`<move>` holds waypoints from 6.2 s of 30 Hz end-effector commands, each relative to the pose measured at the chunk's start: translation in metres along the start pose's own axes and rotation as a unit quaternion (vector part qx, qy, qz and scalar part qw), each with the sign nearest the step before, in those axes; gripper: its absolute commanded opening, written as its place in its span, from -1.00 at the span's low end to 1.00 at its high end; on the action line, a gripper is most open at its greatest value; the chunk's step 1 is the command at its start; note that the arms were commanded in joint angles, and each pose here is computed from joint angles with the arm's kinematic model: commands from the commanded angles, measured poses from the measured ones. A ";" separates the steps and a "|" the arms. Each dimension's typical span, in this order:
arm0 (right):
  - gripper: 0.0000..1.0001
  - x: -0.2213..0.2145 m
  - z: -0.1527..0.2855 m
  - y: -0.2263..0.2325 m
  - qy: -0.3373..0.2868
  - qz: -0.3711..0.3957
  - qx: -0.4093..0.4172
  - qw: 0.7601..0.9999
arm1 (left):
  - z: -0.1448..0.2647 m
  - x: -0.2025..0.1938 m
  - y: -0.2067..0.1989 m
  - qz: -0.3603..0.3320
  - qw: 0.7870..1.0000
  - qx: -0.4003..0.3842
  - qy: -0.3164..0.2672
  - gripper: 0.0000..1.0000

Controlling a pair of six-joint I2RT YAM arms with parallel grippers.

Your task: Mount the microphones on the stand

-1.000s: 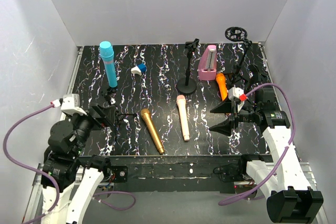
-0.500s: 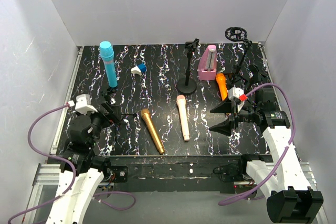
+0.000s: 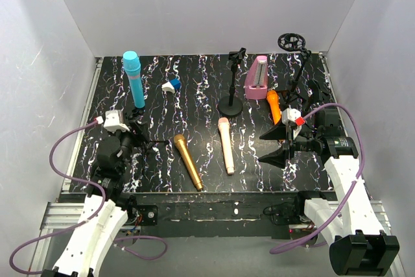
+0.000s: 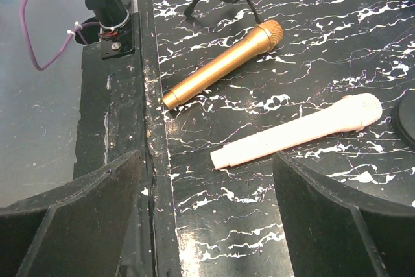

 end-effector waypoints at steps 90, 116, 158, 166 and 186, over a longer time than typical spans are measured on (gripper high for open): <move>0.78 0.001 0.001 -0.003 0.008 -0.015 0.016 1.000 | -0.238 0.114 0.114 -0.121 0.985 0.040 -0.112 0.46; 0.76 0.017 0.014 0.009 0.045 -0.023 -0.031 0.998 | -0.058 0.067 -0.053 0.149 0.957 -0.202 0.148 0.96; 0.92 0.166 0.174 -0.225 -0.023 -0.005 -0.576 0.817 | -0.006 -0.054 -0.128 -0.201 0.919 -0.229 0.251 0.97; 0.88 0.144 0.171 -0.265 -0.014 -0.038 -0.567 0.823 | 0.002 -0.064 -0.111 -0.209 0.923 -0.218 0.239 0.96; 0.51 0.100 0.150 -0.317 -0.010 -0.021 -0.513 0.858 | 0.001 -0.067 -0.109 -0.218 0.920 -0.217 0.241 0.96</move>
Point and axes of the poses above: each gripper's point midway between its finger pads, its own z axis back along the fingers, its own y axis along the line the jaws close on, x = y × z, the point moved 1 cm from there along z, back along the fingers, and after that the axes turned 2 degrees about z, right-handed, at the moved point
